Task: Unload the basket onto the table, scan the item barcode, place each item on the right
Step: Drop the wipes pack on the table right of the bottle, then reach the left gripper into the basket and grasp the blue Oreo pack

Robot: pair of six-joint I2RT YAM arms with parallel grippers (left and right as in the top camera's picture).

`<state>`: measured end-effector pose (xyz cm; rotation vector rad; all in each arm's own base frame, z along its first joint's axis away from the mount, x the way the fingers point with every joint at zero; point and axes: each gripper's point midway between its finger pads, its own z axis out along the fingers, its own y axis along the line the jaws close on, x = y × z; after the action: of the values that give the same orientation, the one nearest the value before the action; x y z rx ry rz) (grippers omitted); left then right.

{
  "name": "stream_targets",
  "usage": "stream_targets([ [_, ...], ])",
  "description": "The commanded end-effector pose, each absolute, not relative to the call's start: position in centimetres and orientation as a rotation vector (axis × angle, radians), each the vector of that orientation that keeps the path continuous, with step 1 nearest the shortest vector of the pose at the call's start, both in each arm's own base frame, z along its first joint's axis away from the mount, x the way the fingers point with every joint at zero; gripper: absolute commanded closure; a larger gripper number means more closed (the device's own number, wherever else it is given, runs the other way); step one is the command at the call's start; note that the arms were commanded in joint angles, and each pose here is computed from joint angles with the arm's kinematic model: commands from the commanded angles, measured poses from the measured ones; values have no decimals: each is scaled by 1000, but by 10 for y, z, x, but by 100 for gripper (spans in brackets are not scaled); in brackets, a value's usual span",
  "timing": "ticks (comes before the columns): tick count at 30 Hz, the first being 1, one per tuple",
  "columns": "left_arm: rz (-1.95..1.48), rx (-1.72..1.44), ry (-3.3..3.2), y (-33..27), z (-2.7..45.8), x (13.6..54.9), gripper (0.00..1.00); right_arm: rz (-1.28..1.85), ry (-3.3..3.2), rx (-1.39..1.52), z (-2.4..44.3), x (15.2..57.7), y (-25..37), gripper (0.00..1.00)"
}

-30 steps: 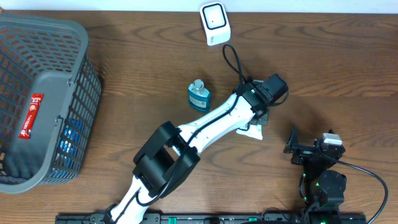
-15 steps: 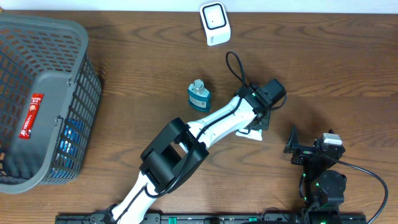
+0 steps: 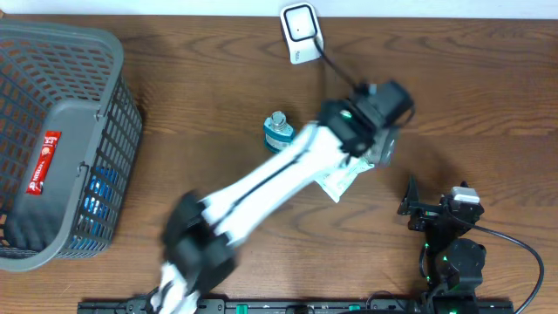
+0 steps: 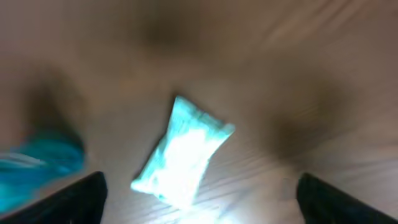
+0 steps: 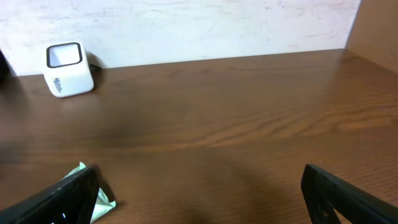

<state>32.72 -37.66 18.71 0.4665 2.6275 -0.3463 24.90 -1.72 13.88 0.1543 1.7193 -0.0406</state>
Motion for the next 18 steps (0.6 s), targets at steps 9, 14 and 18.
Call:
stream_targets([
  [9,-108,-467,2099,-32,430,345,0,-47,1724,139,138,249,-16,1],
  [14,46,-1133,1962,105,408,304,0,-47,1723,139,138,249,-16,1],
  [18,97,-1355,1980,154,373,287,0,-47,1724,139,138,249,-16,1],
])
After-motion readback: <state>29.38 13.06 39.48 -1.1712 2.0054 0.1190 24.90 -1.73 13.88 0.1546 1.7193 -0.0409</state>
